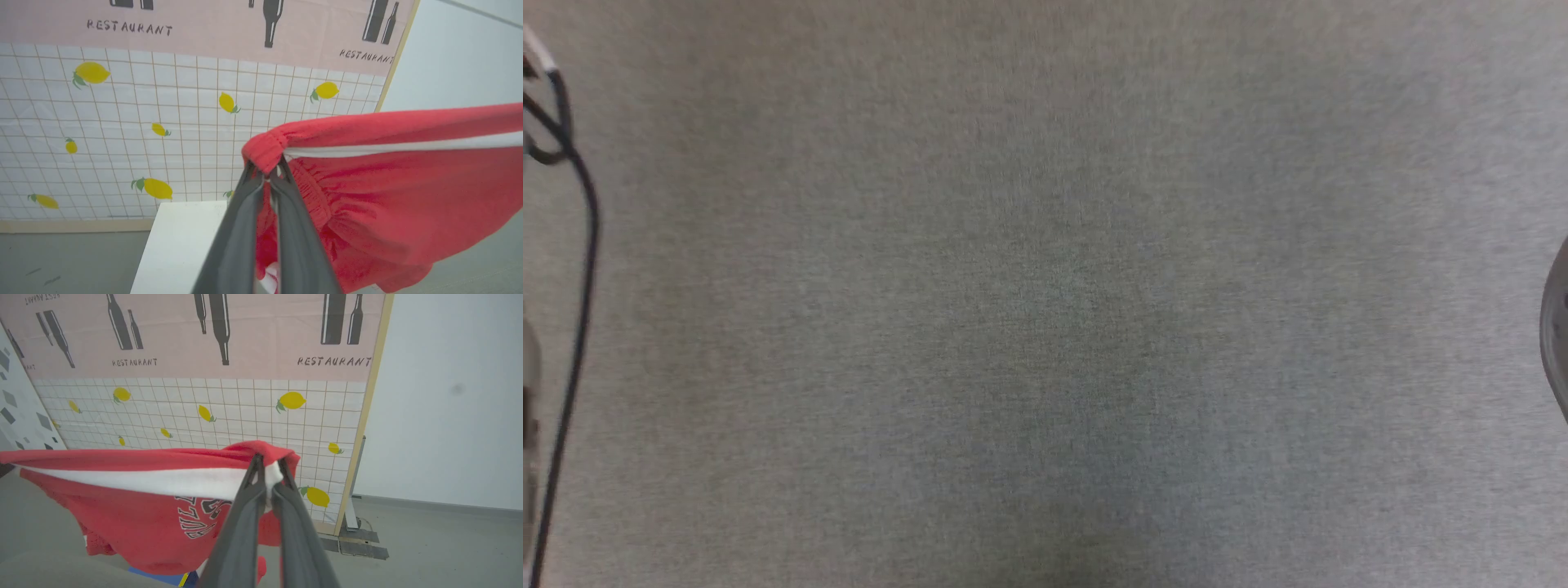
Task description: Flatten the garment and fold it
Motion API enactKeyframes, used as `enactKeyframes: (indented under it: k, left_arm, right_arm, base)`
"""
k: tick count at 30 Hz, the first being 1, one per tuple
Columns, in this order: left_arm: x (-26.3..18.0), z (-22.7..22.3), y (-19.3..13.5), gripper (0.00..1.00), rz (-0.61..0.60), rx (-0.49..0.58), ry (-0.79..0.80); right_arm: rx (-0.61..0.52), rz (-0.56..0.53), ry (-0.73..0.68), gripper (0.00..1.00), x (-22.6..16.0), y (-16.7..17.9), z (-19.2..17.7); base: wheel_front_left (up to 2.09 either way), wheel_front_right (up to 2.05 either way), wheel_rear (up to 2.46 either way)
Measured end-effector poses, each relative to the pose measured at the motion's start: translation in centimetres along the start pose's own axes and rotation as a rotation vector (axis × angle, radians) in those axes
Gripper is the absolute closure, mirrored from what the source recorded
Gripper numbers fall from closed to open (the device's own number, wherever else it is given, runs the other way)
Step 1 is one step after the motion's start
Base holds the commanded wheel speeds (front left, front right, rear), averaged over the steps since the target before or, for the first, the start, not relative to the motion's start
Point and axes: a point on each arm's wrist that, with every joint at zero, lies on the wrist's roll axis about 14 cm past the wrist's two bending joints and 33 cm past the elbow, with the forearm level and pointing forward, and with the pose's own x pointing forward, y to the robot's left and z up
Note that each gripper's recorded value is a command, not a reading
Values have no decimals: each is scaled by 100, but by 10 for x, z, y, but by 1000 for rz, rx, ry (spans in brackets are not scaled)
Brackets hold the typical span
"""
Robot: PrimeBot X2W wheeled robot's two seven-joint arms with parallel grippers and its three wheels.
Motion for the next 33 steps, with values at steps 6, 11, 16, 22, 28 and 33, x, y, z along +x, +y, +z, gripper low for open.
enactKeyframes:
  k: [6, 11, 16, 22, 28, 33]
  left_arm:
    - [-15, -79, 6, 100, -4, -74, 122]
    - [-51, -124, 3, 100, 2, -137, 211]
    - [-106, -154, -17, 100, -10, -196, 301]
    - [-196, -173, -48, 100, -6, -341, 391]
    - [-277, -183, -67, 100, 20, -431, 493]
    - [-324, -180, -76, 100, 45, -438, 544]
  right_arm:
    - [55, 36, 105, 100, 10, 6, -68]
    - [114, 69, 194, 100, -12, 10, -119]
    - [178, 89, 270, 100, -68, 7, -155]
    - [285, 58, 383, 100, -164, 2, -186]
    - [416, -14, 577, 100, -276, 9, -223]
    - [472, -24, 720, 100, -349, 25, -231]
  base:
    - [0, 0, 0]
    - [0, 0, 0]
    - [0, 0, 0]
    - [0, 0, 0]
    - [0, 0, 0]
    - [0, 0, 0]
